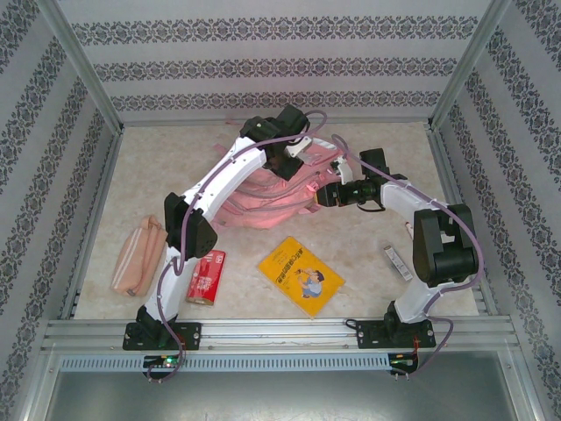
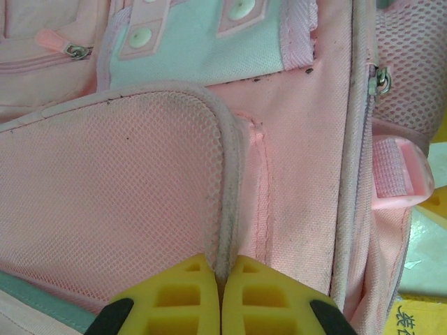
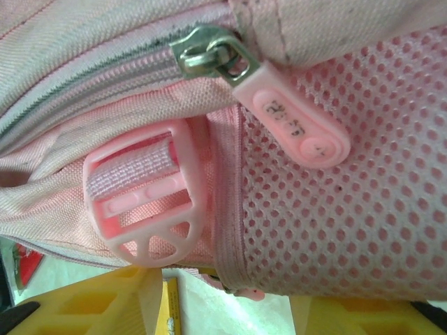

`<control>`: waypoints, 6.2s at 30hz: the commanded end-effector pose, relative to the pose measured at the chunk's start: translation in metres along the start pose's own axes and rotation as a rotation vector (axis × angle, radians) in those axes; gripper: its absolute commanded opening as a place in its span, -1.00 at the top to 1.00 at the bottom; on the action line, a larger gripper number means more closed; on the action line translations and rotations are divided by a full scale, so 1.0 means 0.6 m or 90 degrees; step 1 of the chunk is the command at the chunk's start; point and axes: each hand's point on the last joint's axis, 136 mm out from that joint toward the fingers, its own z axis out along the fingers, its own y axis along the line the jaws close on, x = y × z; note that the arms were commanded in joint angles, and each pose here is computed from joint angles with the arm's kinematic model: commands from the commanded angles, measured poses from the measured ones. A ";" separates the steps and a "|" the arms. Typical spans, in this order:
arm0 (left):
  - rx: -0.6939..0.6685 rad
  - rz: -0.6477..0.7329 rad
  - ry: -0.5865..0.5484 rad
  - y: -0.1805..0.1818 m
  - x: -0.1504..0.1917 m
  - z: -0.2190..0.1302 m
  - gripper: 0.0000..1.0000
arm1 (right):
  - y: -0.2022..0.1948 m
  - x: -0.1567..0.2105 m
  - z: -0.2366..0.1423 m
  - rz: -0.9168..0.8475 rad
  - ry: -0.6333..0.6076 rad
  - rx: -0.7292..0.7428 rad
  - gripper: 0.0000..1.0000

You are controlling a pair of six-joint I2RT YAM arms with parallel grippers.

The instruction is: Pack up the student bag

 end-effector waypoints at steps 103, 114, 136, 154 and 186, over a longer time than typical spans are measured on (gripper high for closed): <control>0.131 -0.242 -0.152 -0.031 -0.105 -0.043 1.00 | 0.136 0.069 -0.041 0.401 -0.259 0.119 -0.01; 0.140 -0.265 -0.146 -0.035 -0.106 -0.034 1.00 | 0.146 0.026 -0.007 0.479 -0.246 0.034 0.00; 0.165 -0.270 -0.146 -0.048 -0.117 0.012 0.98 | 0.133 0.001 0.012 0.511 -0.287 0.021 0.80; 0.321 -0.433 -0.044 -0.133 0.193 -0.072 -0.04 | 0.120 0.025 0.047 0.523 -0.238 -0.007 1.00; 0.152 -0.339 -0.170 -0.149 0.152 0.068 0.51 | 0.208 0.006 0.051 0.495 -0.187 -0.094 1.00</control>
